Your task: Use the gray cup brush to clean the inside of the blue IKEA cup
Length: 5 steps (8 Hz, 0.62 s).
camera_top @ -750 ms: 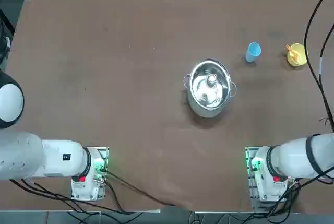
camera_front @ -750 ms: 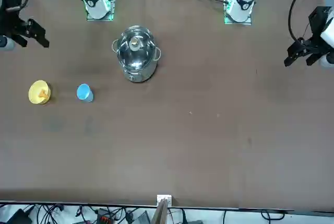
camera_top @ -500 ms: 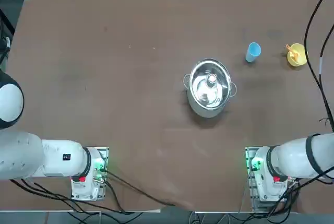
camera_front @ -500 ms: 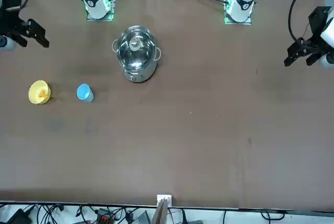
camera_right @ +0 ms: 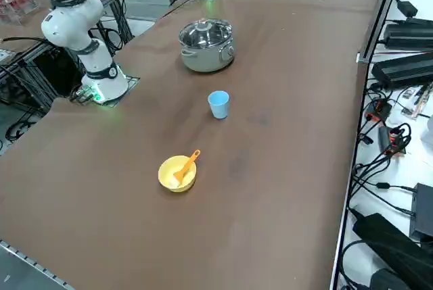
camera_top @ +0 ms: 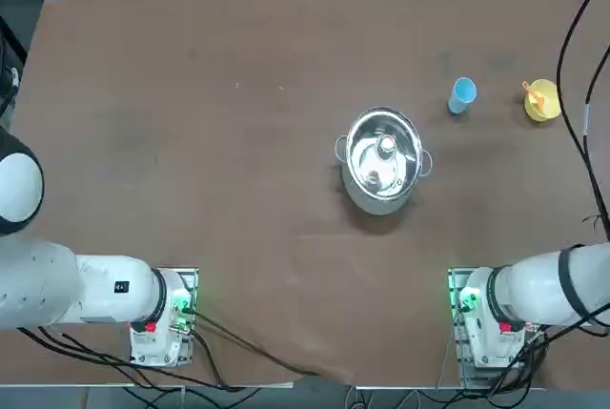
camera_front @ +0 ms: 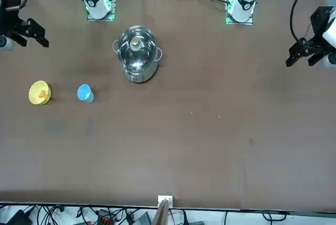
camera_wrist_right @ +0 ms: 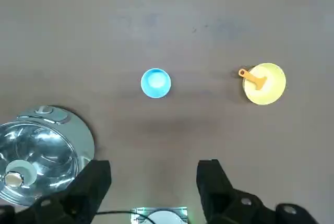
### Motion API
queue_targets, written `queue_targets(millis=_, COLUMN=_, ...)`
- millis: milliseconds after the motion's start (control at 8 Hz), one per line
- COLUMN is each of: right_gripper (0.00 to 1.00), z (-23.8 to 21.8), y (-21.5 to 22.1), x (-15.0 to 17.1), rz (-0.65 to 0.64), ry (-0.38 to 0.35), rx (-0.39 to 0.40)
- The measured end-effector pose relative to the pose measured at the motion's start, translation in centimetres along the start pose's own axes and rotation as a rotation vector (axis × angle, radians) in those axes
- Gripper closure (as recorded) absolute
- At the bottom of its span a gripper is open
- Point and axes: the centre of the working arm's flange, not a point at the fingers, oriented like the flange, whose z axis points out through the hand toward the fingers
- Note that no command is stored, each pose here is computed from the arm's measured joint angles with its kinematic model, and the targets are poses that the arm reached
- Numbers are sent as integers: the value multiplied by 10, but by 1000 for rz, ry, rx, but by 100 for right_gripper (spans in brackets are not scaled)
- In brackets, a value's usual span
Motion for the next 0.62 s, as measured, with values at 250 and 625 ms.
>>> queue_targets(millis=250, right_gripper=0, z=3, y=22, x=2, rz=41, ry=-6, rx=0)
queue_targets(millis=625, right_gripper=0, z=5, y=57, x=1, rz=99, ry=-9, rx=7)
